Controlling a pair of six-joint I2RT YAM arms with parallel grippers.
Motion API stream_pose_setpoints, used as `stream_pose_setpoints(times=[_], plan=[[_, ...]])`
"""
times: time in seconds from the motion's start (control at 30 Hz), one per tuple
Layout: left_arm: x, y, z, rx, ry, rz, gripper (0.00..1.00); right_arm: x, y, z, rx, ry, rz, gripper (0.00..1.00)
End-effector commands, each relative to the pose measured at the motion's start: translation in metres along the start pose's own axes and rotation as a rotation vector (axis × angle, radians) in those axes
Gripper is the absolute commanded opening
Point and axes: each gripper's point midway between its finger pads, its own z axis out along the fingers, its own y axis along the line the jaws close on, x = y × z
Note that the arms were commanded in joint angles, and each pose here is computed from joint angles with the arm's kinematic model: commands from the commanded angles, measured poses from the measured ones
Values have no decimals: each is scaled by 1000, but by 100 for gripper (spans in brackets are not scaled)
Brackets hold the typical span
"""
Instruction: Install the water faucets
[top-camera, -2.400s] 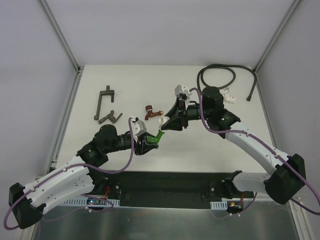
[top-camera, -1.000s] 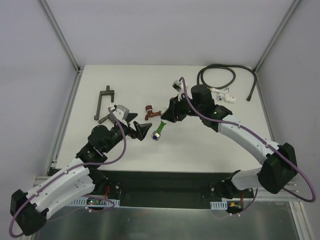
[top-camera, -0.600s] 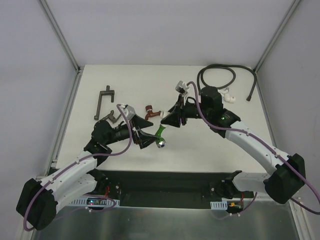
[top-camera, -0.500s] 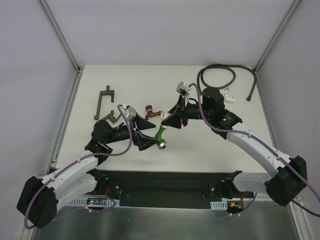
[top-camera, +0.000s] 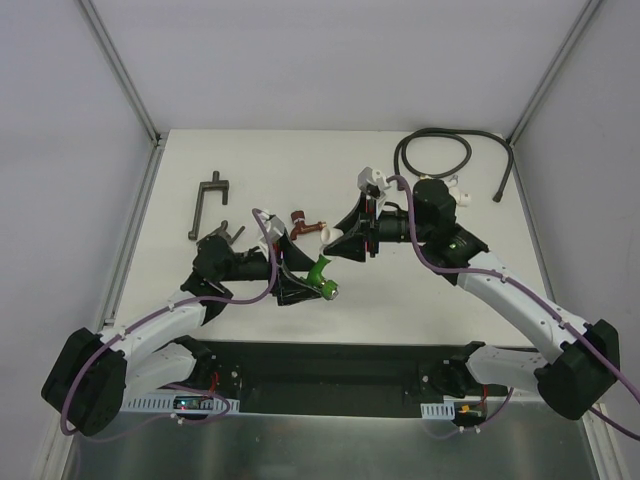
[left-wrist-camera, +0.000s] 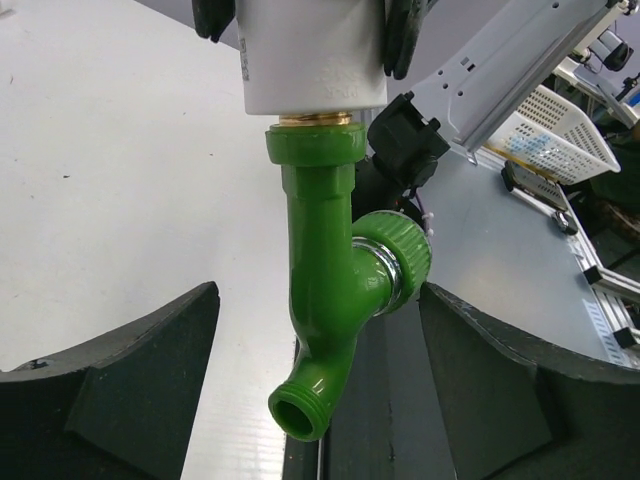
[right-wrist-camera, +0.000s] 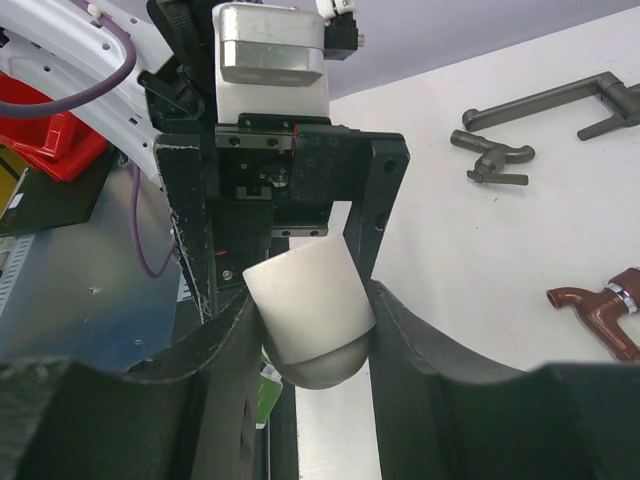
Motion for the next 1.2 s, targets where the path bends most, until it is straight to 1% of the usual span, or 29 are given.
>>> stream_pose_setpoints(times=[0.0,0.03,0.1,0.13,0.2,0.23,0.3,0.33,0.37,0.4,0.47,0.5,0.57,0.6,0.63,0.67,0.7,0.77,0.83,0.87,0.97,1.0,1.03,1.07,1.13,1.17], plan=[[-21,-17,5,72,-30,82,77,-31,18,-3,-47,-88,-115,2],[-21,-16,6,70,-32,78,71,-31,18,-2,-46,-87,-112,2],[-22,-13,8,53,-39,66,65,-32,16,-2,-29,-91,-109,1],[-23,-11,8,43,-43,65,57,-32,14,-1,-13,-94,-107,2],[-25,-5,8,0,-54,54,46,-31,12,0,-1,-87,-99,2],[-26,-3,8,-18,-55,51,35,-30,8,0,22,-79,-89,2],[-27,6,7,-89,-62,57,24,-27,5,2,48,-64,-96,2],[-28,9,6,-120,-67,62,19,-25,-2,2,94,-47,-81,2],[-34,9,4,-147,-81,104,10,-25,-5,2,117,-39,-87,2],[-32,21,3,-228,-75,82,7,-22,-6,4,132,-25,-98,2],[-34,26,-1,-303,-70,129,0,-20,-16,4,201,-1,-89,2],[-30,40,-6,-401,-62,120,0,-18,-17,7,218,10,-84,2],[-32,40,-5,-454,-46,175,0,-22,-29,7,301,15,-68,2],[-28,44,-5,-494,-21,175,0,-13,-34,10,328,47,-40,2],[-29,50,-6,-565,-25,195,0,-10,-42,8,382,59,-15,2],[-27,56,-6,-607,-2,222,0,-12,-46,9,406,60,-6,2],[-28,59,-7,-644,6,232,0,-7,-51,11,426,72,12,2],[-23,76,-15,-782,30,235,0,-4,-62,11,491,84,59,2],[-24,83,-19,-854,31,234,0,2,-72,7,560,100,102,2],[-24,90,-24,-924,27,245,0,6,-77,8,580,112,116,2],[-24,95,-27,-1028,45,292,0,13,-87,7,629,131,144,2],[-29,94,-24,-1034,44,305,0,12,-88,8,631,131,144,2],[-29,93,-22,-1034,54,318,2,14,-89,9,628,137,146,2],[-27,93,-18,-1024,64,317,16,14,-89,10,622,140,142,2],[-25,89,-13,-986,66,303,31,13,-86,14,588,134,136,2],[-28,85,-11,-966,52,303,41,12,-86,12,578,126,131,2]])
